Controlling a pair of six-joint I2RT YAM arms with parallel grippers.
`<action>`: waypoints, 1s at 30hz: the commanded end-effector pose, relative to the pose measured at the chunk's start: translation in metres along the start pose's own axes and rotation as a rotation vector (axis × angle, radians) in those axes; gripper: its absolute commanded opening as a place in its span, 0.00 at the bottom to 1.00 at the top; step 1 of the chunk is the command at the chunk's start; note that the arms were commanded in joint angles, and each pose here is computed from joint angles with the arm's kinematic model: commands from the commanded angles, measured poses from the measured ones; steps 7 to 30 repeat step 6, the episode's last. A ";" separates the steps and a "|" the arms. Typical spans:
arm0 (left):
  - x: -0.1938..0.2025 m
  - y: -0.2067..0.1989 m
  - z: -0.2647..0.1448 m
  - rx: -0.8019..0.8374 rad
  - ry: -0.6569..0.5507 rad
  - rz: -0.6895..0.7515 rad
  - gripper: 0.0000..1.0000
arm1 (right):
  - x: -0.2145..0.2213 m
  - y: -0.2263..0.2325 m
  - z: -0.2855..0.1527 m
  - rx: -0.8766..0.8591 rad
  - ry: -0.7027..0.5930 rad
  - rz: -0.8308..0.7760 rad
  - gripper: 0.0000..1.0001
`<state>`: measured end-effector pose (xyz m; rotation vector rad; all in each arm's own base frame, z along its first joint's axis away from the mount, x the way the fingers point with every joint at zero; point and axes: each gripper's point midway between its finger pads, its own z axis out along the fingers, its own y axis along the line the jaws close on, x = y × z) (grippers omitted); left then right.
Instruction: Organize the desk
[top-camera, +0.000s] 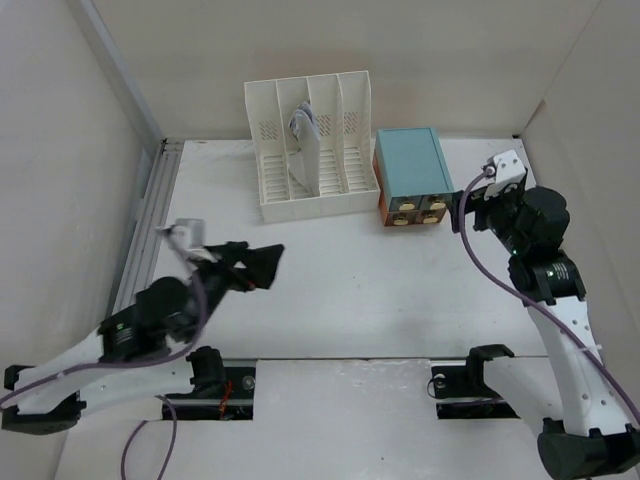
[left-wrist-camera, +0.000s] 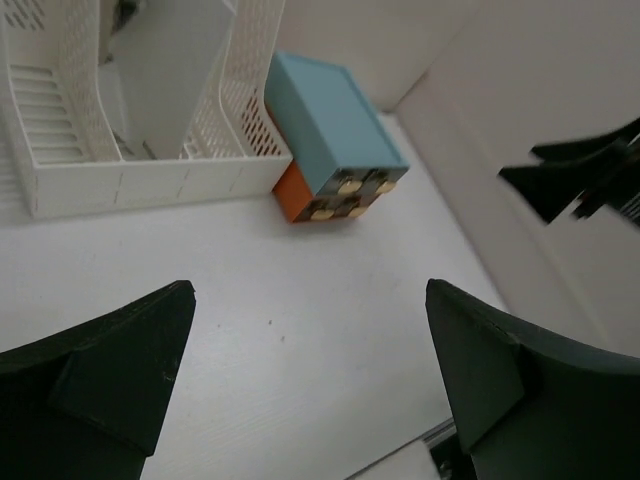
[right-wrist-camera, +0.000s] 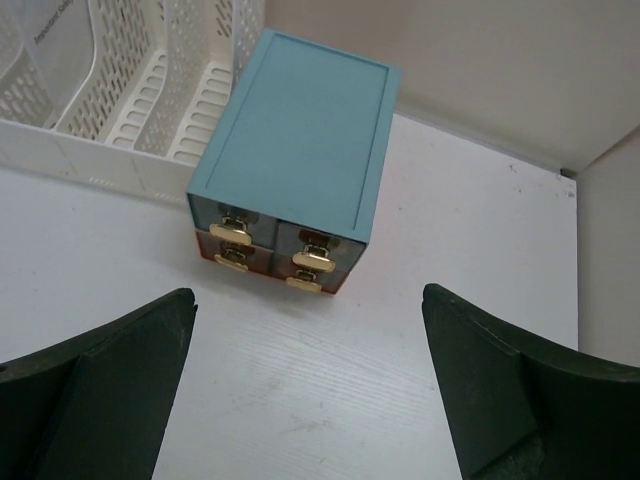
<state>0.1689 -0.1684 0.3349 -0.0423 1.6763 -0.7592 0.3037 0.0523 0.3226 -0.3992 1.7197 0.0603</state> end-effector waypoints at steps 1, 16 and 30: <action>-0.014 0.028 -0.024 -0.016 -0.044 -0.005 1.00 | -0.022 -0.012 -0.008 0.080 -0.101 0.046 1.00; -0.010 0.047 -0.028 -0.091 -0.021 0.035 1.00 | -0.022 -0.007 -0.010 0.054 -0.108 0.053 1.00; -0.010 0.047 -0.028 -0.091 -0.021 0.035 1.00 | -0.022 -0.007 -0.010 0.054 -0.108 0.053 1.00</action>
